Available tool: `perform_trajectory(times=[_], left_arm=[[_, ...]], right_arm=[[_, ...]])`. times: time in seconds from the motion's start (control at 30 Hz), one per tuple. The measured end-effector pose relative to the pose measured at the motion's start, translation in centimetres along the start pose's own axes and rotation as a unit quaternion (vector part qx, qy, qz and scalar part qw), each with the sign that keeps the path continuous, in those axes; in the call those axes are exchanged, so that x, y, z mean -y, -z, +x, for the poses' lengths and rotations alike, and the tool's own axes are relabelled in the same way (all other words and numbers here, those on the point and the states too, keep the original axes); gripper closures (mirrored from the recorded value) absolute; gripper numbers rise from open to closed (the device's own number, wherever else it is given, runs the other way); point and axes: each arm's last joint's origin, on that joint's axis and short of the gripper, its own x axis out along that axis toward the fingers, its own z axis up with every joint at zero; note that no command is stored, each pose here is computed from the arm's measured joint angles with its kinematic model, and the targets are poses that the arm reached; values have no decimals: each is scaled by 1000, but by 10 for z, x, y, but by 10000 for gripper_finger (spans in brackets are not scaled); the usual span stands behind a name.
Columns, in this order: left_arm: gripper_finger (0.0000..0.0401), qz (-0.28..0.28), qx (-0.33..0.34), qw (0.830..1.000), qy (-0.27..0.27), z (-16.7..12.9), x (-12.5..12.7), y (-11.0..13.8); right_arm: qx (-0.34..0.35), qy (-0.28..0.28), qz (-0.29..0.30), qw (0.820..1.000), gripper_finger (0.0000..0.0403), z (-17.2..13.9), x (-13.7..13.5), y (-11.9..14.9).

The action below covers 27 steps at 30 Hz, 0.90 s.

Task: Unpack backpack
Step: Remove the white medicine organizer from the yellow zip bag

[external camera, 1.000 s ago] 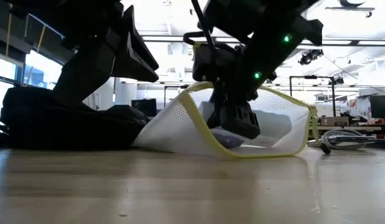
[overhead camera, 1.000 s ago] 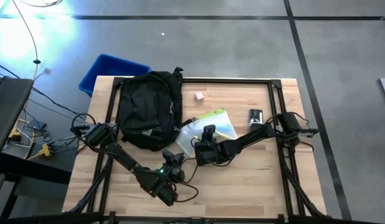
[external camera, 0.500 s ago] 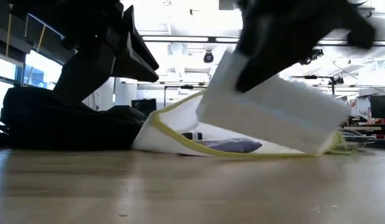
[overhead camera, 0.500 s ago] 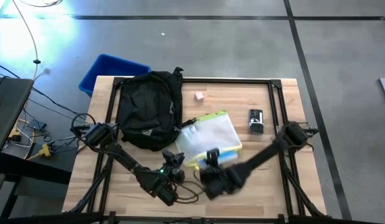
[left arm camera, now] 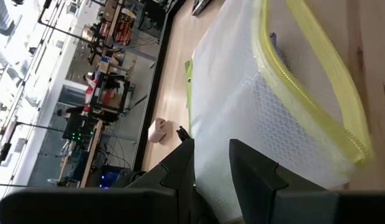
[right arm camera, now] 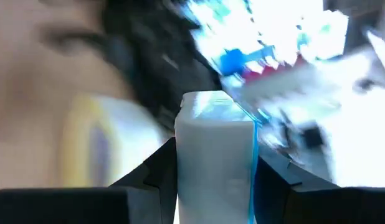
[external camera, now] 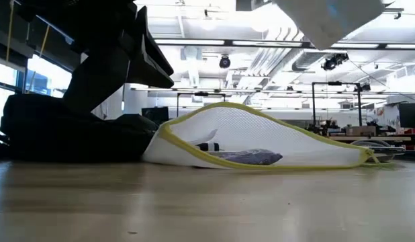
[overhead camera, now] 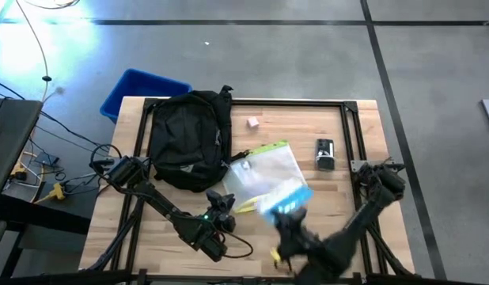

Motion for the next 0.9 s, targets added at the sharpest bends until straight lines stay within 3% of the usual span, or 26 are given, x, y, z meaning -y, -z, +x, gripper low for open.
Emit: perform_trajectory(times=[0.1, 0.27, 0.4, 0.53, 0.7, 0.9], left_arm=[[318, 1, 1, 1000, 0, 0, 0, 0], [318, 3, 3, 1000, -2, -2, 0, 0], [318, 7, 3, 1000, -2, -2, 0, 0], [318, 26, 4, 1000, -6, -2, 0, 0], [318, 31, 6, 999, -21, 1, -1, 0], [318, 35, 2, 999, -34, 6, -4, -1]], right_arm=[[-72, 59, 33, 995, 280, 44, 23, 29], [-182, 103, 38, 977, 280, 130, 30, 100], [-268, 66, 50, 960, 280, 192, 25, 155], [-235, -58, 79, 967, 280, 245, 20, 187], [-217, -23, 76, 973, 280, 290, 40, 212], [-241, -56, 86, 965, 280, 327, 54, 244]])
